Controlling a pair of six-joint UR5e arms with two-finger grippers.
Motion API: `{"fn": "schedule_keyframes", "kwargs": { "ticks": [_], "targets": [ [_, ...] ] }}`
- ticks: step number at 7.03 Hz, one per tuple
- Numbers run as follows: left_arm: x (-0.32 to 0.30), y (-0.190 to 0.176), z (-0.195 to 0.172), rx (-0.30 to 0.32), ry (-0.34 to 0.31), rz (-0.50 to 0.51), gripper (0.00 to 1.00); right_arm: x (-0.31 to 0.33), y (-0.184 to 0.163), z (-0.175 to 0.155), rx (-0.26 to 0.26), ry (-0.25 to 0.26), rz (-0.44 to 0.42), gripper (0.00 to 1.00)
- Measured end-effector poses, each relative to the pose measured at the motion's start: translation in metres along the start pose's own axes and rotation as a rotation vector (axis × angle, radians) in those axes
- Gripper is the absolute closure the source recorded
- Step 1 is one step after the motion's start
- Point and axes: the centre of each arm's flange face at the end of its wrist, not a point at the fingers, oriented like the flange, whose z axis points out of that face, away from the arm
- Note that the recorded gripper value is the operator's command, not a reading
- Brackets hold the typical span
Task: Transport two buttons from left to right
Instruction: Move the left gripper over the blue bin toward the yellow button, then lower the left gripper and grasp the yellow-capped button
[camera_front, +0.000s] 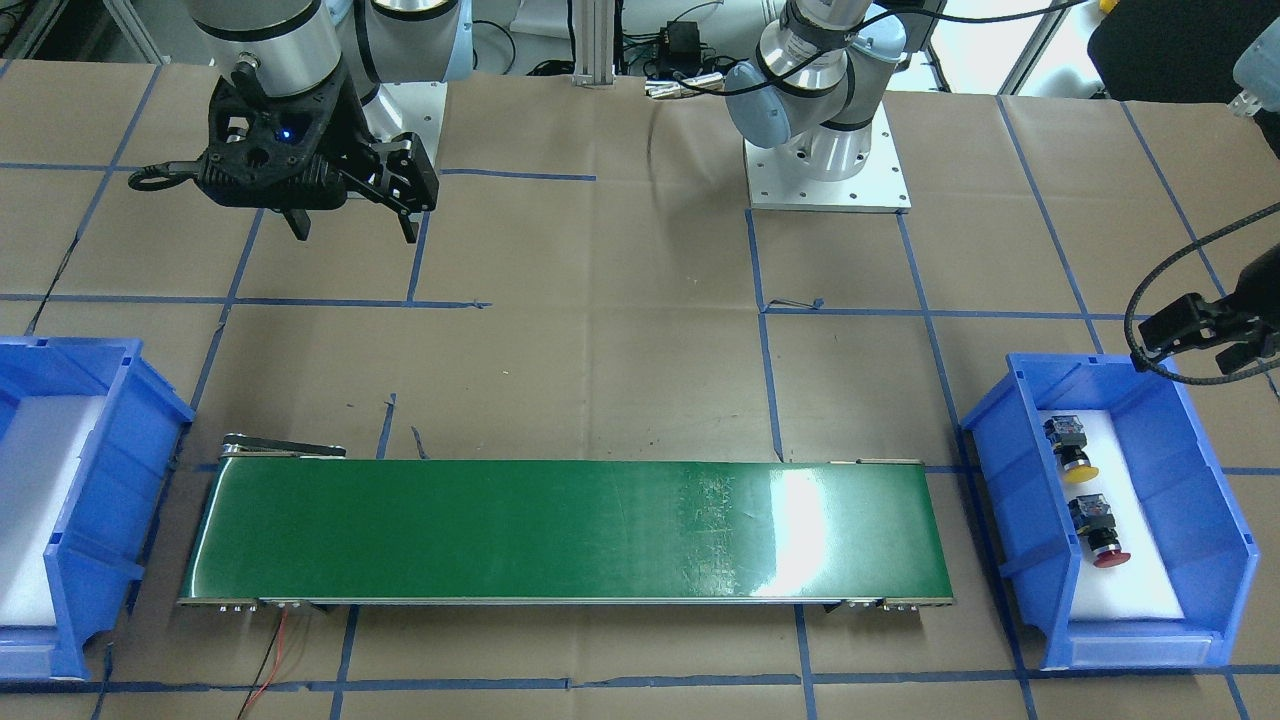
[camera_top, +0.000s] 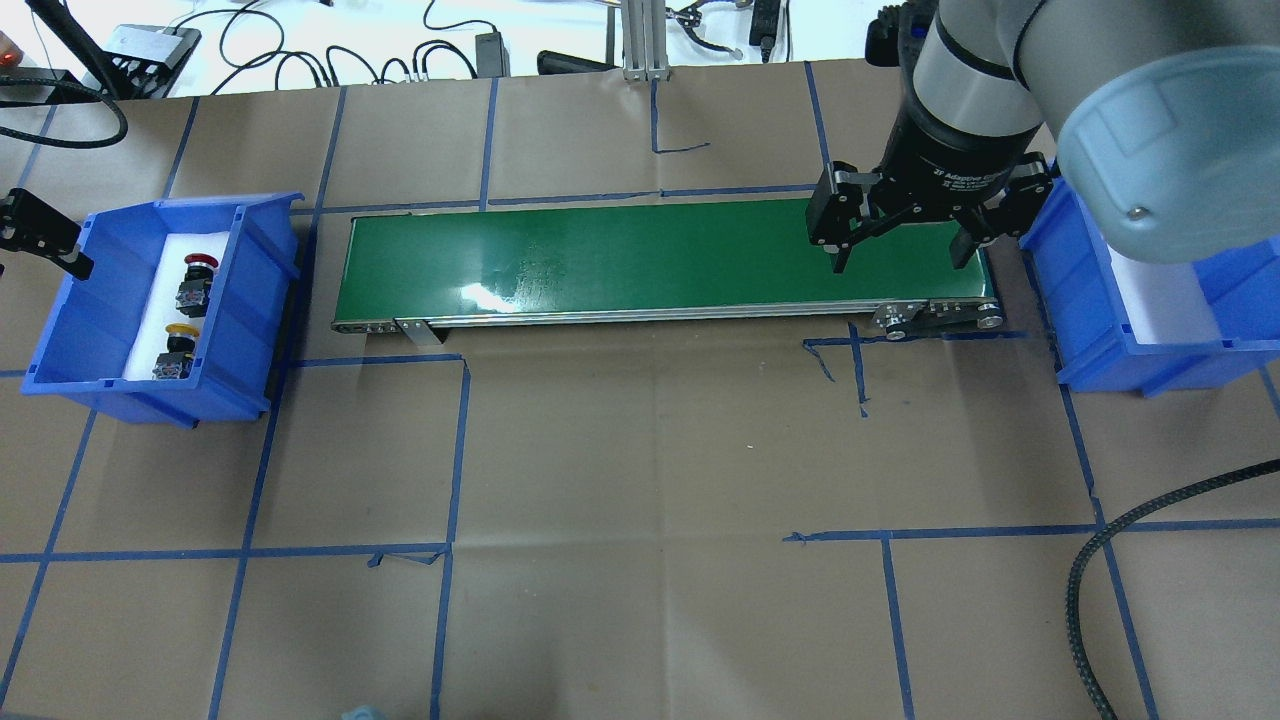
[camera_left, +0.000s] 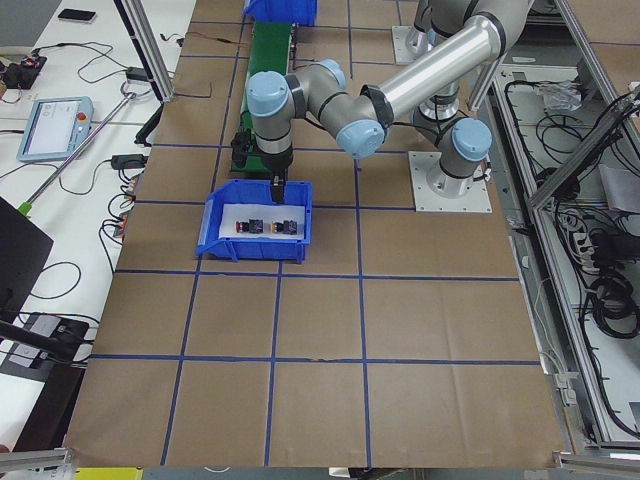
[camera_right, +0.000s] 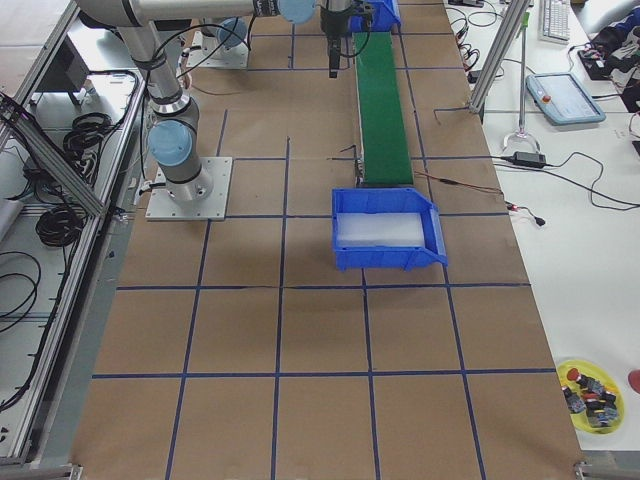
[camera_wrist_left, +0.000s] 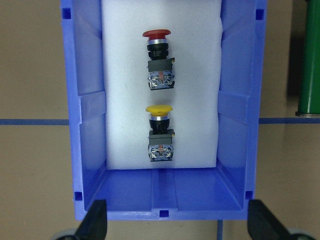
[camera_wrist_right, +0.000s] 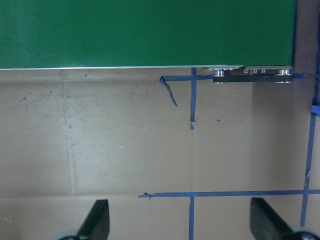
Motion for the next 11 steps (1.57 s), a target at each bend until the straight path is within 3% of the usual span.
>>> {"fn": "schedule_keyframes", "kwargs": {
  "ticks": [5,11],
  "targets": [
    [0.005,0.01,0.111,0.045,-0.033,-0.006,0.0,0.0,0.0,-0.003,0.007,-0.002,-0.003,0.0],
    [0.0,0.004,0.162,0.015,-0.017,-0.006,0.03,0.001,0.002,-0.008,0.017,0.0,-0.005,0.0]
  ]
}}
